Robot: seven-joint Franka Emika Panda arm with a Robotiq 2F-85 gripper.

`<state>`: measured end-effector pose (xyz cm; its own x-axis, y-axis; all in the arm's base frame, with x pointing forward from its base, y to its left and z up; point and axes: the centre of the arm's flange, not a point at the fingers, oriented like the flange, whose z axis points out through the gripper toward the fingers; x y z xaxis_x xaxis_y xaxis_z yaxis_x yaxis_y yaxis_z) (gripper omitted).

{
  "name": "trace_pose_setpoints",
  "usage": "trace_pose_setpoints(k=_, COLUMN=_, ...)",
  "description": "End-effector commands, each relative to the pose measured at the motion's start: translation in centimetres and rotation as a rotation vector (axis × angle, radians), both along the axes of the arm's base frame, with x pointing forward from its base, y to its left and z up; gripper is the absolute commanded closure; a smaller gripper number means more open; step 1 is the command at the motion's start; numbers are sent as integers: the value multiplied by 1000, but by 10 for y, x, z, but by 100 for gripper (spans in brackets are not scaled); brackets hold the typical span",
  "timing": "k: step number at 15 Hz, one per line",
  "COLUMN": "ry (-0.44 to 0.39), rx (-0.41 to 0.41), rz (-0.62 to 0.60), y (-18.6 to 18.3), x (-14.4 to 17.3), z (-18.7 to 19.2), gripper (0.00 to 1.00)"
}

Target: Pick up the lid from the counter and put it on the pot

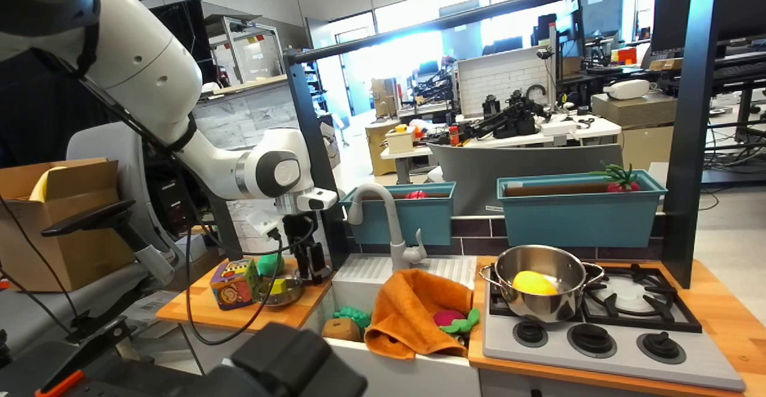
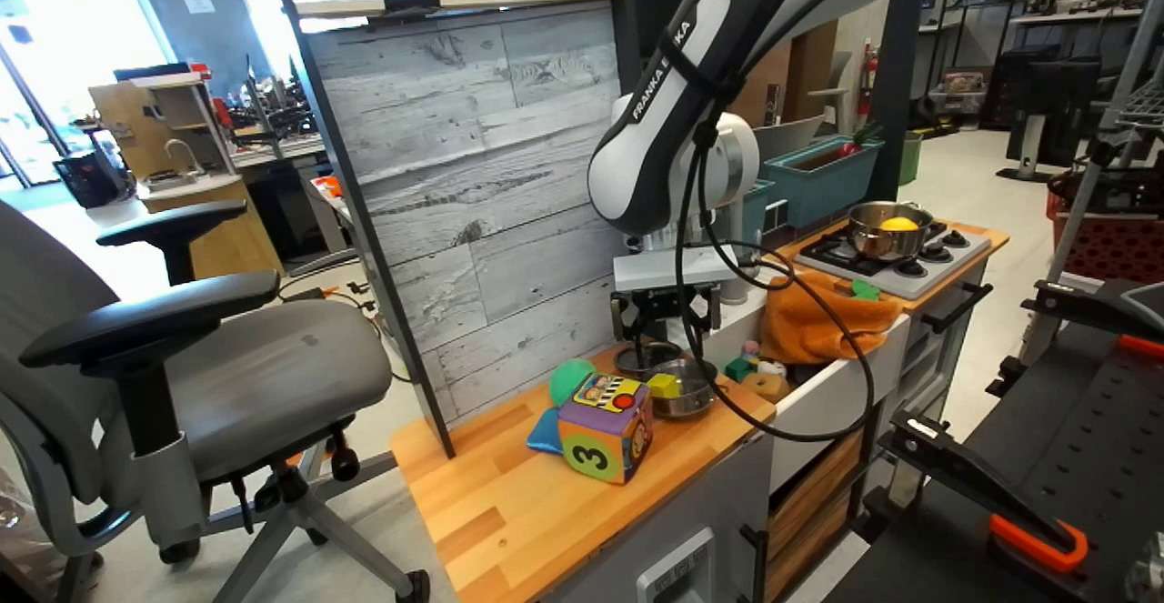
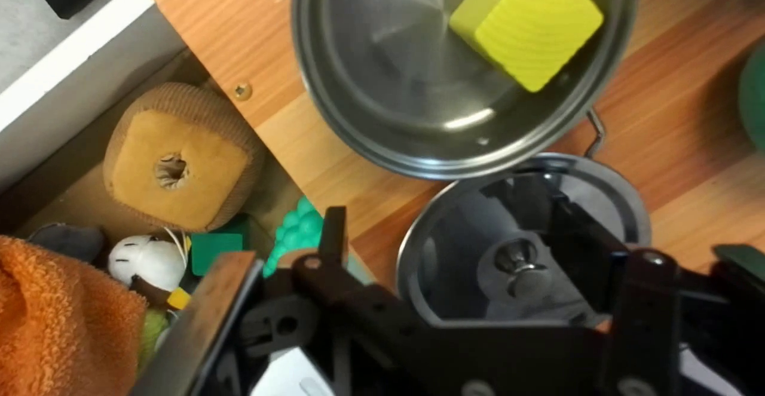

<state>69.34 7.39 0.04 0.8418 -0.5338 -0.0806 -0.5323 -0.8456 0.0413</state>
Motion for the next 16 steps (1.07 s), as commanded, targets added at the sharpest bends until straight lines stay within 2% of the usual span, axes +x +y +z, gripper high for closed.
trace_pose_setpoints(k=1, ry=-2, rx=-19, rz=-18, y=5, x=29, z=3, gripper=45)
trace_pose_setpoints(k=8, ry=8, rx=-32, rz=-24, y=7, x=25, z=3, gripper=98)
trace_pose_setpoints(k=16, ry=-18, rx=-36, rz=15, y=13, x=14, z=16, gripper=100)
